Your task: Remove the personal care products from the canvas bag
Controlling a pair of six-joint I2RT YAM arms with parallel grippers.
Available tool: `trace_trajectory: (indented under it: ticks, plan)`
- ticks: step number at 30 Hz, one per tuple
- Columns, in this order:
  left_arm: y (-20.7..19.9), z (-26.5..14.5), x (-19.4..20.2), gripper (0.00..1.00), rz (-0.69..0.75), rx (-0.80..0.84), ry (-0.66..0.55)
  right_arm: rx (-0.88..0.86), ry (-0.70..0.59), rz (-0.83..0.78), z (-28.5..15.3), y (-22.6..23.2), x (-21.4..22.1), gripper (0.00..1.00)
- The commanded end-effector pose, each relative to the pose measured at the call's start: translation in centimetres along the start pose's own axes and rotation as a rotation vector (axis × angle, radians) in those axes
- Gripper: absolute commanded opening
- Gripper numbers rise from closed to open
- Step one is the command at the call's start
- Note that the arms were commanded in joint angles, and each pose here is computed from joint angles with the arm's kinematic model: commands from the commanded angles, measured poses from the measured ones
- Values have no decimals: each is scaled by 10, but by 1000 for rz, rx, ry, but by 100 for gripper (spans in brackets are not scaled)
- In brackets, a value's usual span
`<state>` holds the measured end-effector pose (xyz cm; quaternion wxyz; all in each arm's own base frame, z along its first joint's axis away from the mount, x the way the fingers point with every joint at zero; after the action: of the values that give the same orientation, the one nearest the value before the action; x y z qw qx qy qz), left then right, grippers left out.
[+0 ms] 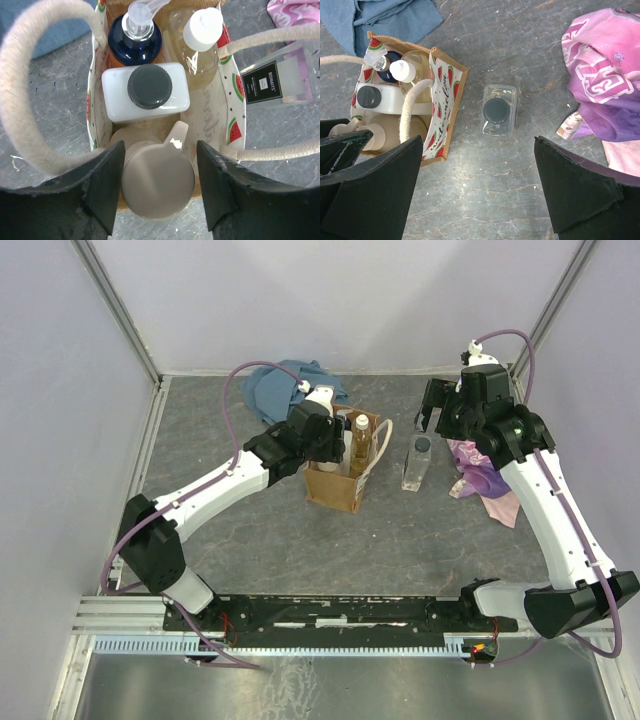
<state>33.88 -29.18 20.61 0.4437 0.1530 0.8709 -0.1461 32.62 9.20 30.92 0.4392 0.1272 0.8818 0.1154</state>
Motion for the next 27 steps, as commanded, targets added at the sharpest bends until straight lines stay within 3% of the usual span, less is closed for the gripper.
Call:
trace_trajectory:
  ticks: [1, 7, 10, 16, 27]
  plan:
    - [-2, -17, -42, 62, 48, -7, -114, -9, -42, -5, -6, 0, -8, 100]
    - [-1, -23, -47, 45, 66, -8, -111, -13, -42, -5, -5, 1, -8, 100]
    - [-1, -26, -48, 43, 66, -8, -112, -14, -41, -7, -5, 1, -8, 100]
    - [1, -23, -42, 60, 66, -20, -87, -13, -37, -11, -5, 0, -6, 100]
    - [1, -16, -34, 65, 75, -36, -55, -8, -29, -14, -4, -2, -3, 100]
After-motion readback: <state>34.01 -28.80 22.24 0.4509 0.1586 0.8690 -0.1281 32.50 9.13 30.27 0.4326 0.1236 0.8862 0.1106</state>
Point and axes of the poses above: each gripper's point midway between its finger pads, its own z axis out along the fingers, its own y axis along the line the jaws close on, x = y × z, the point moved 1 cm from there along -z, back along the fingers, and after that the axes turned 6 degrees about z, right-handed, at the moved point
